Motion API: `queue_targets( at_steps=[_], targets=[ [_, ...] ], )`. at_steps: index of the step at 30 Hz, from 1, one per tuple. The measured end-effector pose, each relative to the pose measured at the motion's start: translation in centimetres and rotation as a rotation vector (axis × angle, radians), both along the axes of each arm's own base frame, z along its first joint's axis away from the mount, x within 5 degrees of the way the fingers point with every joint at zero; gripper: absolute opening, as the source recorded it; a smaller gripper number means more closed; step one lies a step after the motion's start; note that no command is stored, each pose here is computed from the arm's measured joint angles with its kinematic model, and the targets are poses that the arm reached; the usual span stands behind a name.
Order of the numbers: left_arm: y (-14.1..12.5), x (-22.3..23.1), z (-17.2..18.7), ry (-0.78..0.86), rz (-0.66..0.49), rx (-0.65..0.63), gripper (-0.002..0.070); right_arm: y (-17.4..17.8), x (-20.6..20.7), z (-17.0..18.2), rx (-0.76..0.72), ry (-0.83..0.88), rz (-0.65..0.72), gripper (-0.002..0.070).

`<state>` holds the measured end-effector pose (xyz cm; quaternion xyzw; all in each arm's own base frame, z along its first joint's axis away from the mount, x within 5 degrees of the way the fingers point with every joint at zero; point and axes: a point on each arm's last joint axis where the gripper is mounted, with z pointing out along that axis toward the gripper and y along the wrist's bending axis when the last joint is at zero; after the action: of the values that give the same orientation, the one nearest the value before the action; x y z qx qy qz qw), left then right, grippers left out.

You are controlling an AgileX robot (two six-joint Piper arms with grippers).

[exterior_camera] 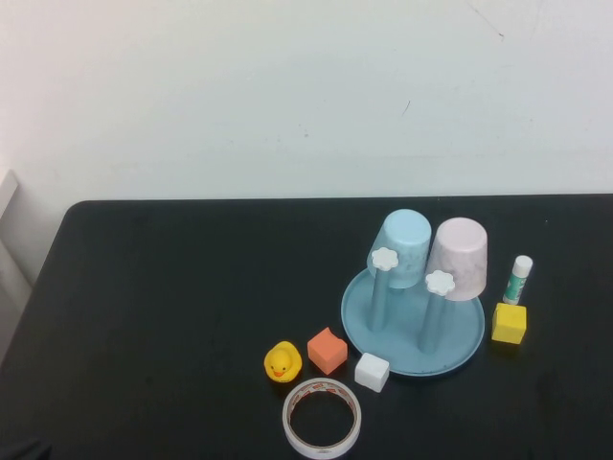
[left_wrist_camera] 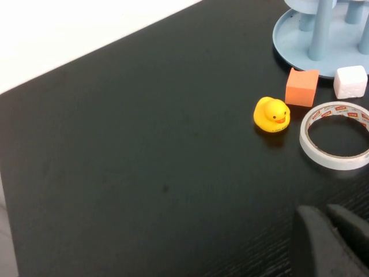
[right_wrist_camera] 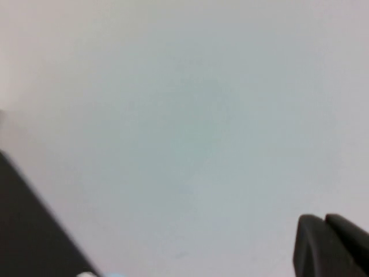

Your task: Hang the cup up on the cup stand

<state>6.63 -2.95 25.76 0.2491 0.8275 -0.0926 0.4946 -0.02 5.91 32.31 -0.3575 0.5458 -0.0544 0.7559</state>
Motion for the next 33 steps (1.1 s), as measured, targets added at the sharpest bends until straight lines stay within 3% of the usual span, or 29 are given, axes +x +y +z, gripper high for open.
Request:
queue_targets(
  at_steps=[6,10,16,21,26,33],
  targets=[
    [0.0,0.0,0.0,-0.001,-0.001,-0.001,-0.0001,-0.7,0.2,0.2,0.005,-0.06,-0.084,-0.0001],
    [0.0,0.0,0.0,-0.003,-0.001,0.0,-0.0001,-1.3,1.1,-1.0,0.09,0.038,-0.135,-0.0001],
    [0.0,0.0,0.0,-0.003,-0.001,0.0,-0.0001,-4.4,3.3,-6.5,0.221,0.359,-0.457,-0.0001],
    [0.0,0.0,0.0,-0.003,-0.001,0.0,-0.0001,-6.4,4.8,-9.9,0.346,0.31,-0.627,-0.0001],
    [0.0,0.0,0.0,-0.003,-0.001,0.0,-0.0001,-6.5,5.6,-11.9,0.41,0.197,-0.561,-0.0001],
    [0.0,0.0,0.0,-0.001,0.001,-0.003,-0.0001,-6.0,5.6,-13.4,0.346,0.34,-0.504,-0.0001]
  ],
)
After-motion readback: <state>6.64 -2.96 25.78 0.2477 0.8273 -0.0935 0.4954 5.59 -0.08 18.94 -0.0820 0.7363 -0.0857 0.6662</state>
